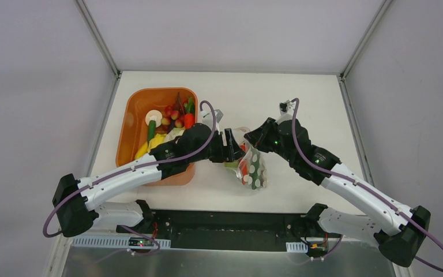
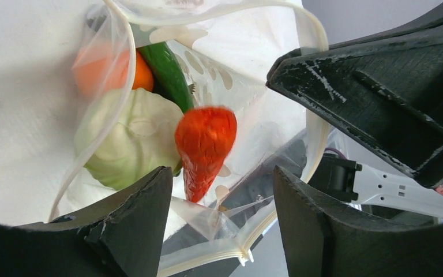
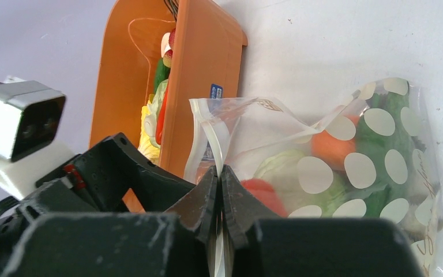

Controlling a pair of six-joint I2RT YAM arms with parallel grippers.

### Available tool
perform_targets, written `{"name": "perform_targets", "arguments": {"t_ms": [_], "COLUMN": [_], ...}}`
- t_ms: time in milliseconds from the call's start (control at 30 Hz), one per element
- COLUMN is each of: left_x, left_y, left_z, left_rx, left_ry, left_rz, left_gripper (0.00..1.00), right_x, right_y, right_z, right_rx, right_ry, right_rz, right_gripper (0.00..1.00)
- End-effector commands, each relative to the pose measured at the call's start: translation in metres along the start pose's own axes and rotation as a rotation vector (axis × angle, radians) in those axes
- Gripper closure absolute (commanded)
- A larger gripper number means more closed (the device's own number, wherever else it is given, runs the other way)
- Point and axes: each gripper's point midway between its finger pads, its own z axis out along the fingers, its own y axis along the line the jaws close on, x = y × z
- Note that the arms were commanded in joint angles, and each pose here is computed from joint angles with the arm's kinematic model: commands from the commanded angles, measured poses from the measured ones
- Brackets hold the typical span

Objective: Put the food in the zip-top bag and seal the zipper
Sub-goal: Place the fake vegetable in the zipper food storage bag, then adjust the zipper food storage bag at the center of the board.

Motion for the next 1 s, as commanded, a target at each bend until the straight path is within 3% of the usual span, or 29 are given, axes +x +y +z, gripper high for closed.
{"name": "perform_targets", "arguments": {"t_ms": [0, 167, 333, 633, 967], "left_x": [-0.014, -0.023, -0.023, -0.003, 0.002], "left_y": [-0.001, -0.012, 0.006, 0.036, 0.046], "left_z": [-0.018, -0.031, -0.048, -0.072, -0.048], "left_rx": [-0.053, 0.008, -0.088, -0.163, -0.195], "left_ry": [-0.024, -0.068, -0.057, -0.027, -0.046], "left_rz": [0.095, 0.127, 0.177, 0.138, 0.073], "left_gripper": [0.36, 0.33, 0.33, 0.34, 0.32], "right_x": [-0.017, -0.015, -0.017, -0.019, -0.017], "right_y": [0.013, 0.008, 0.007, 0.009, 0.011], "right_z": [-0.004, -0.004, -0.004, -0.006, -0.008], "right_rx": [-0.047, -0.036, -0.031, -0.043, -0.060], "right_ry": [-0.068, -0.071, -0.084, -0.092, -0.080], "right_rz": [0.030, 0.040, 0.037, 0.044, 0.054], "right_gripper": [0.94, 0.94, 0.94, 0.94, 0.94]}}
